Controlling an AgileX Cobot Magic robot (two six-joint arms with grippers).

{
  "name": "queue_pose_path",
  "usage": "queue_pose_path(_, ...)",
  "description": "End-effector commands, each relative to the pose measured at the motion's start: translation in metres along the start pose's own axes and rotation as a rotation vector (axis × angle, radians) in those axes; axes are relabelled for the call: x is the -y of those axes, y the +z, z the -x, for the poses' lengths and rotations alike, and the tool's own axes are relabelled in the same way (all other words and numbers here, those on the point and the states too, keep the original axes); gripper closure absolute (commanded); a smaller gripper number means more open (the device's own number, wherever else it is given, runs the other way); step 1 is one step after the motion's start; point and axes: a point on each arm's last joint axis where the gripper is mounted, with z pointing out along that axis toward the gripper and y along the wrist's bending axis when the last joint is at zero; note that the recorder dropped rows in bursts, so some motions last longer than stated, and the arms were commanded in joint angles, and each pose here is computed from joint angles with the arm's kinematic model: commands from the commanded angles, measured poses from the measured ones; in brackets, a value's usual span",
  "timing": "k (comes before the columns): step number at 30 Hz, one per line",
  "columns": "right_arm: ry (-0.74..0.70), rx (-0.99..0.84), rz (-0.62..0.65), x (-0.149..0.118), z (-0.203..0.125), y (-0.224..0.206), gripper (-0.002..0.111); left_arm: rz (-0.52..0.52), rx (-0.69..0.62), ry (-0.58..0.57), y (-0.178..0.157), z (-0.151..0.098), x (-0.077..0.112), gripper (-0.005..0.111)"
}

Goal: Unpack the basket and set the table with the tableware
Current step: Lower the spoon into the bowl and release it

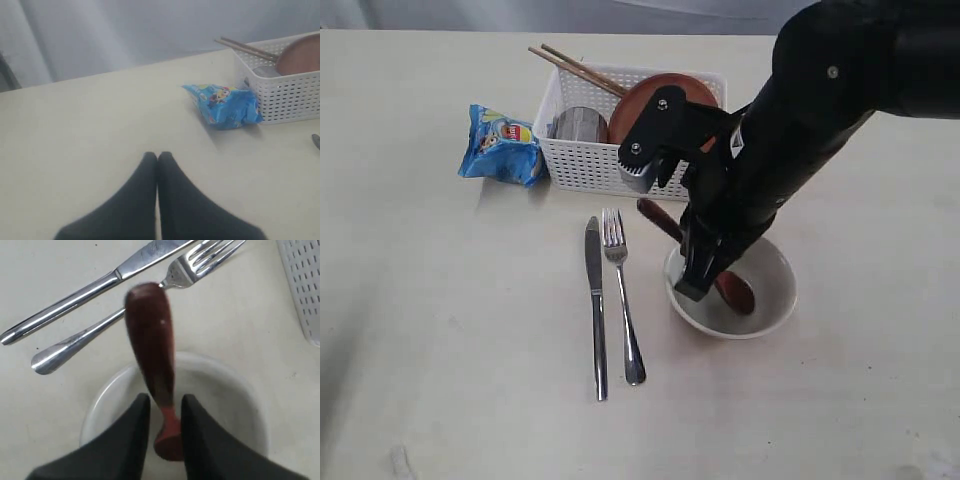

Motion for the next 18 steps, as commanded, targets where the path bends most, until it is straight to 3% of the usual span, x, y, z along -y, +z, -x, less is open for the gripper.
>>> queue_pose_path(1,0.015,0.003,-0.009,0.001,0.0,0.001,0.069,-0.005,0.01,-0.003,0.0,0.0,0.0,0.107)
queue_pose_path(11,0.055,0.104,-0.051,0.005,0.014,-0.027,0.071,-0.005,0.01,-0.003,0.0,0.0,0.0,0.107)
queue_pose_path(18,0.26,0.345,-0.125,0.023,0.055,-0.075,0.071,-0.005,0.01,-0.003,0.0,0.0,0.0,0.107)
